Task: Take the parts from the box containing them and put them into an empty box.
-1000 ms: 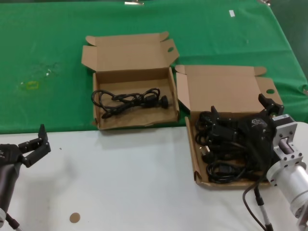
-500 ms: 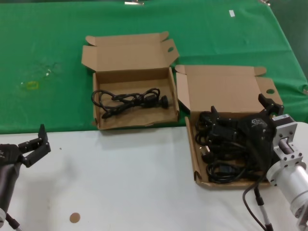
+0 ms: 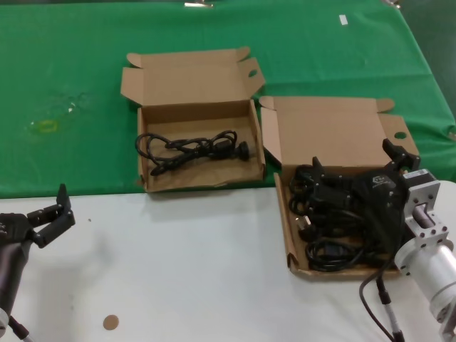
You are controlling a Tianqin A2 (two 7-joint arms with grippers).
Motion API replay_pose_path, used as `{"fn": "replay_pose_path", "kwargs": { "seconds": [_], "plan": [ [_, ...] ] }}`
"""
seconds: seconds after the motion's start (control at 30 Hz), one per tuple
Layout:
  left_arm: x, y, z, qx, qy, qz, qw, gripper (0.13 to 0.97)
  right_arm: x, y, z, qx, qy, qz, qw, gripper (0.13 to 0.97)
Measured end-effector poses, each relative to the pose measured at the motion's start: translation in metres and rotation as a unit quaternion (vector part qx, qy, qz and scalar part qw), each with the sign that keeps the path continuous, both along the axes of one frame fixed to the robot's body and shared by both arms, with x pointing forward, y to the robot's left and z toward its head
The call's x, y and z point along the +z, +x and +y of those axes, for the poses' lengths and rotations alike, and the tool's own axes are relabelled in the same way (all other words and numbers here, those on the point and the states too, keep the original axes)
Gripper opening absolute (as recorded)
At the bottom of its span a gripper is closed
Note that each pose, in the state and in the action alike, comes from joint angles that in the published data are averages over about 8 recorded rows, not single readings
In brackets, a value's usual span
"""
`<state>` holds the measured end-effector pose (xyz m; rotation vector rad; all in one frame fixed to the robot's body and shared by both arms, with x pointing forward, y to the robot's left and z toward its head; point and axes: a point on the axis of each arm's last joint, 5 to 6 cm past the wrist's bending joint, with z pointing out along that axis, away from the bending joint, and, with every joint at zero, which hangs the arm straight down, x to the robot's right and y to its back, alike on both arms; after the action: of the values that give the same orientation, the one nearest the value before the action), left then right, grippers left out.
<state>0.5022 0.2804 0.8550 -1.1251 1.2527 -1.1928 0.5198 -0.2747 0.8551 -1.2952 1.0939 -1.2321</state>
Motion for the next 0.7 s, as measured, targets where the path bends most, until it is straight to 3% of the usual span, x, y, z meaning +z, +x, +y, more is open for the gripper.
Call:
{"fn": "replay_pose_path", "kwargs": {
  "seconds": [0.7],
  "plan": [
    [0.0, 0.0, 0.0, 0.0, 0.0, 0.0, 1.0, 0.966, 0.0, 0.0, 0.0, 0.0, 0.0, 0.0, 1.0, 0.966]
  ]
}}
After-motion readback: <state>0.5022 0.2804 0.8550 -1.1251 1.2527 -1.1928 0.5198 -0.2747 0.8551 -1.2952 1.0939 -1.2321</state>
